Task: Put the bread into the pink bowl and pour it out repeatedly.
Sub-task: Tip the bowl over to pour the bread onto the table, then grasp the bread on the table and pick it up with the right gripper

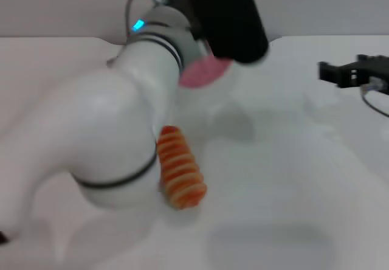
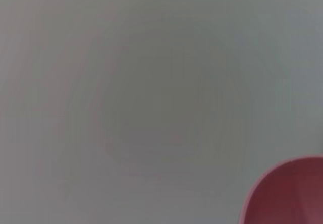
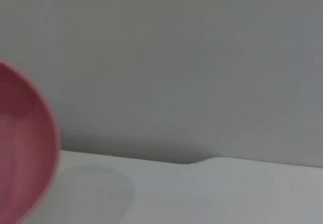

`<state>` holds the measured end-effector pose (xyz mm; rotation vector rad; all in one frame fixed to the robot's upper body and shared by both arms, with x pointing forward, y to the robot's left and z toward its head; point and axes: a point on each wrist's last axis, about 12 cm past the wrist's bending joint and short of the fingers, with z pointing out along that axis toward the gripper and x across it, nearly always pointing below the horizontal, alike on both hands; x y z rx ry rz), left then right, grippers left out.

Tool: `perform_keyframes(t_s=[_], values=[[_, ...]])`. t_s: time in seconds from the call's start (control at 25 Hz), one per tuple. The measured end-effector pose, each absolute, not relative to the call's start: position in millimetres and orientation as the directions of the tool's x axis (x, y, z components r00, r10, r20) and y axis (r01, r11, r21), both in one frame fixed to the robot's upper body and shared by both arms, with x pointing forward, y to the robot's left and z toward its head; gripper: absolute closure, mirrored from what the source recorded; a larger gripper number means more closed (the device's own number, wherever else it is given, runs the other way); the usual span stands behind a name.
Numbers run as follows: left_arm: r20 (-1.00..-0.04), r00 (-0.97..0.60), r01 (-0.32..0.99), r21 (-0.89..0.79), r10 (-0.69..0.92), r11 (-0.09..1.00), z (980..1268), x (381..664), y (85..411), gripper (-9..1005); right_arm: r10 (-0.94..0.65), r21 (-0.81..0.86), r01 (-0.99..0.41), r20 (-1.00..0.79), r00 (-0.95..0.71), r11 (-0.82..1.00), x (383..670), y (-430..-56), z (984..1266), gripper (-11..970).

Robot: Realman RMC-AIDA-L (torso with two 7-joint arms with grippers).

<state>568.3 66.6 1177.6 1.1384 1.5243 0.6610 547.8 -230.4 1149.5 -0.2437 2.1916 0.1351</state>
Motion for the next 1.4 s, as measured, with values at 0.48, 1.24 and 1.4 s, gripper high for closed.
perform_keyframes(t_s=[0.48, 1.24, 1.4], values=[[-0.584, -0.456, 0.262, 0.633, 0.671, 0.728, 1195.0, 602.0, 119.9, 957, -0.144, 0.114, -0.371, -0.788, -0.599, 0.921, 546.2, -185.2, 1149.5, 260], [-0.559, -0.555, 0.223, 0.614, 0.616, 0.758, 1190.0, 619.1, 142.4, 957, -0.153, 0.478, -0.512, -0.607, -0.780, 0.714, 572.6, -105.5, 1093.7, 292], [-0.554, -0.546, 0.231, 0.621, 0.629, 0.748, 1191.3, 621.3, 139.6, 957, -0.157, 0.494, -0.497, -0.579, -0.800, 0.713, 570.6, -104.0, 1087.1, 299]])
